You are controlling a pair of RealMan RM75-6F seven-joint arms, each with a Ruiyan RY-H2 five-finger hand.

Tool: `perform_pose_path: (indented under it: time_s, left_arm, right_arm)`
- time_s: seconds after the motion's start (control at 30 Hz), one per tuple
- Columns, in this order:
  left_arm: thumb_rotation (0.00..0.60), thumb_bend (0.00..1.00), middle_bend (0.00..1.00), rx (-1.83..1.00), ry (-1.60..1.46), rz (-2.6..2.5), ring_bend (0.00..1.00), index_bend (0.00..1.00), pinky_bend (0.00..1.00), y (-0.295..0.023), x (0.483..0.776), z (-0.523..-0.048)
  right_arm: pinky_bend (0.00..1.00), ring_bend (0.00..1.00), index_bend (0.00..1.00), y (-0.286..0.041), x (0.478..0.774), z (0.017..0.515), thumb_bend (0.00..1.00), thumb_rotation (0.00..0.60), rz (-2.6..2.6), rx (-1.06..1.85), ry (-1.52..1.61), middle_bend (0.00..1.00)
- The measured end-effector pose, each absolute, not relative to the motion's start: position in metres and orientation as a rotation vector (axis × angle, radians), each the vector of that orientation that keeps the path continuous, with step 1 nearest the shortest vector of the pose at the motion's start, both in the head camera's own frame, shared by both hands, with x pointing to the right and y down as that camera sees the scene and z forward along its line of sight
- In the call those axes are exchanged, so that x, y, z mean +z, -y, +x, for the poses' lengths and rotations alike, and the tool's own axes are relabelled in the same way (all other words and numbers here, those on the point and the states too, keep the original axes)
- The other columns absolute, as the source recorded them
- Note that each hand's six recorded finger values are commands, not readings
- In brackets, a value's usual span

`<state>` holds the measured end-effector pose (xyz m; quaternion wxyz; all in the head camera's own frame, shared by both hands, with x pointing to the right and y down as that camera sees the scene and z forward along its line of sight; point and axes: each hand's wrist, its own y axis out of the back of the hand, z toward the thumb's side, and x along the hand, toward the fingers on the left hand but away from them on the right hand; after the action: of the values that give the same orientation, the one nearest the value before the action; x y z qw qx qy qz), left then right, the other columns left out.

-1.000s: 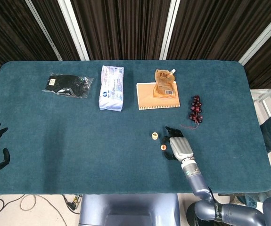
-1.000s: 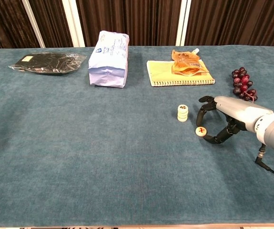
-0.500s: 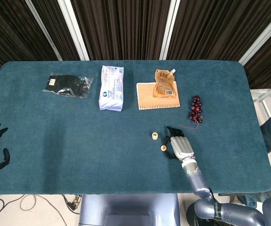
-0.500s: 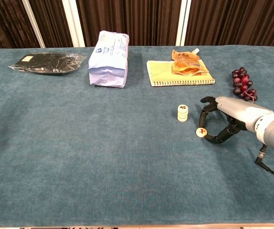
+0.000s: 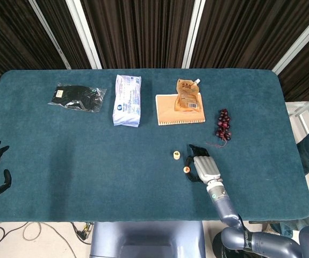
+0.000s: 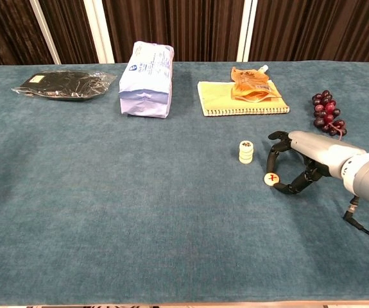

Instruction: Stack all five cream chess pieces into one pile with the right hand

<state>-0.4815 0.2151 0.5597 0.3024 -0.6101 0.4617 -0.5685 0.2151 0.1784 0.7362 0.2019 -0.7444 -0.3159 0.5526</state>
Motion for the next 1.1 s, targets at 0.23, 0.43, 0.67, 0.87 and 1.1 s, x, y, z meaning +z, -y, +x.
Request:
perform_pose_path:
  time_s: [0.23,0.43,0.67,0.87,1.1]
  left_arm:
    - [0.6,0.62,0.0,-1.507,-1.226,-1.619,0.0,0.15,0.0,-0.215,0.56,-0.481]
    - [0.6,0.62,0.0,-1.506,-1.228,-1.619,0.0,0.15,0.0,-0.215,0.559,-0.482]
    - [0.6,0.62,0.0,-1.508,-1.231,-1.622,0.0,0.16,0.0,-0.215,0.559,-0.482]
    - [0.6,0.62,0.0,-1.506,-1.233,-1.621,0.0,0.16,0.0,-0.215,0.559,-0.482]
    - [0.6,0.62,0.0,-1.504,-1.234,-1.622,0.0,0.16,0.0,-0.215,0.559,-0.481]
  right_arm:
    - [0.0,0.0,0.5,-0.178,0.736,0.213,0.41,0.6,-2.081,1.535,0.881,0.0]
    - [0.0,0.0,0.55,-0.177,0.735,0.212,0.41,0.6,-2.084,1.532,0.882,0.0]
    - [0.0,0.0,0.56,-0.178,0.734,0.21,0.41,0.6,-2.091,1.53,0.882,0.0]
    - [0.0,0.0,0.56,-0.169,0.729,0.211,0.41,0.6,-2.085,1.512,0.907,0.0]
    - [0.0,0.0,0.56,-0.144,0.708,0.215,0.41,0.6,-2.076,1.473,0.973,0.0]
